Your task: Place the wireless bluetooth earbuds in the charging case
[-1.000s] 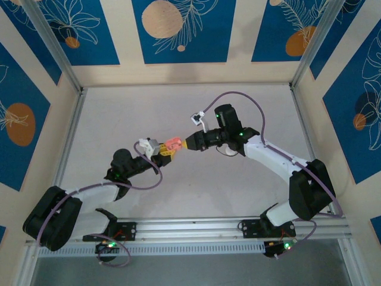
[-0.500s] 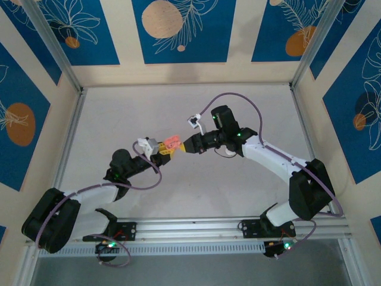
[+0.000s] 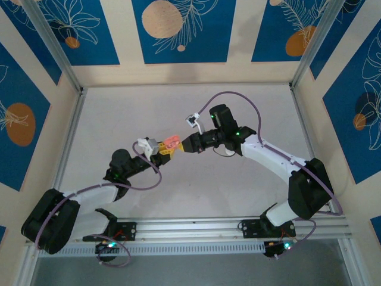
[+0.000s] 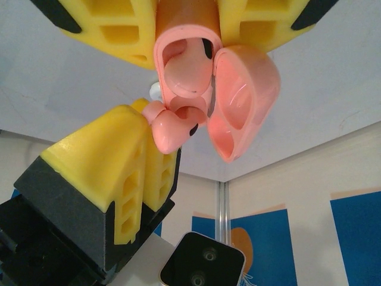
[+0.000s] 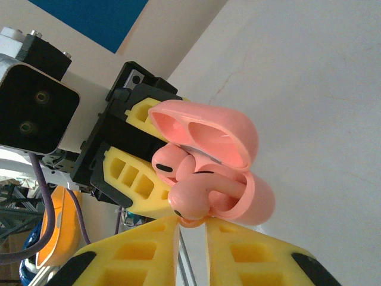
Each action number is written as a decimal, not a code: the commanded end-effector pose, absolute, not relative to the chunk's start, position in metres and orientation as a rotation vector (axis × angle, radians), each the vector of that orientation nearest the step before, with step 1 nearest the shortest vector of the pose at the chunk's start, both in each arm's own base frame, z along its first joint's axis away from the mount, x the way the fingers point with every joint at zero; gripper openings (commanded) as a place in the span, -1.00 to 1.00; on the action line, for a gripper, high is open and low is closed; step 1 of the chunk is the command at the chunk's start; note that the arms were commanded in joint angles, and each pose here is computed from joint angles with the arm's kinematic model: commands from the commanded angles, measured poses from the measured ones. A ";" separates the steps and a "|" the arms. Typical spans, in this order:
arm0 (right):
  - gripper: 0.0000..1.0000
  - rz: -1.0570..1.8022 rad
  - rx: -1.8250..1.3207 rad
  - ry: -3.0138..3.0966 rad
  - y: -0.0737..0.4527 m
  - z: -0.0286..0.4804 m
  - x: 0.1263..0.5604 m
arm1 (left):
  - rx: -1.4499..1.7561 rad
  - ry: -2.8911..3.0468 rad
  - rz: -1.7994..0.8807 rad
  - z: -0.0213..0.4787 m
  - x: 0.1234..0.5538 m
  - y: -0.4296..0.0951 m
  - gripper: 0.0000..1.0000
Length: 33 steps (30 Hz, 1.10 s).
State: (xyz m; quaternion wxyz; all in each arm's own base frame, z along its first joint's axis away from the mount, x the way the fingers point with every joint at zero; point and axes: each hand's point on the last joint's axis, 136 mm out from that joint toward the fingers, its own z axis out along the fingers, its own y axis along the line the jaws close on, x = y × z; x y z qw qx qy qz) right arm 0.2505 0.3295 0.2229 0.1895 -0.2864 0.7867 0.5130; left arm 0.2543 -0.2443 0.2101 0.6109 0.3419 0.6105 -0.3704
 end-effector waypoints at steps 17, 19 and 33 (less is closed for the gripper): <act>-0.49 1.432 -0.797 2.195 0.338 0.233 0.256 | 0.859 1.338 -0.833 0.229 0.248 -0.255 -0.60; -0.48 1.434 -0.798 2.194 0.338 0.234 0.256 | 0.861 1.338 -0.832 0.229 0.248 -0.255 -0.59; -0.49 1.441 -0.796 2.187 0.340 0.237 0.257 | 0.877 1.353 -0.821 0.224 0.248 -0.258 -0.59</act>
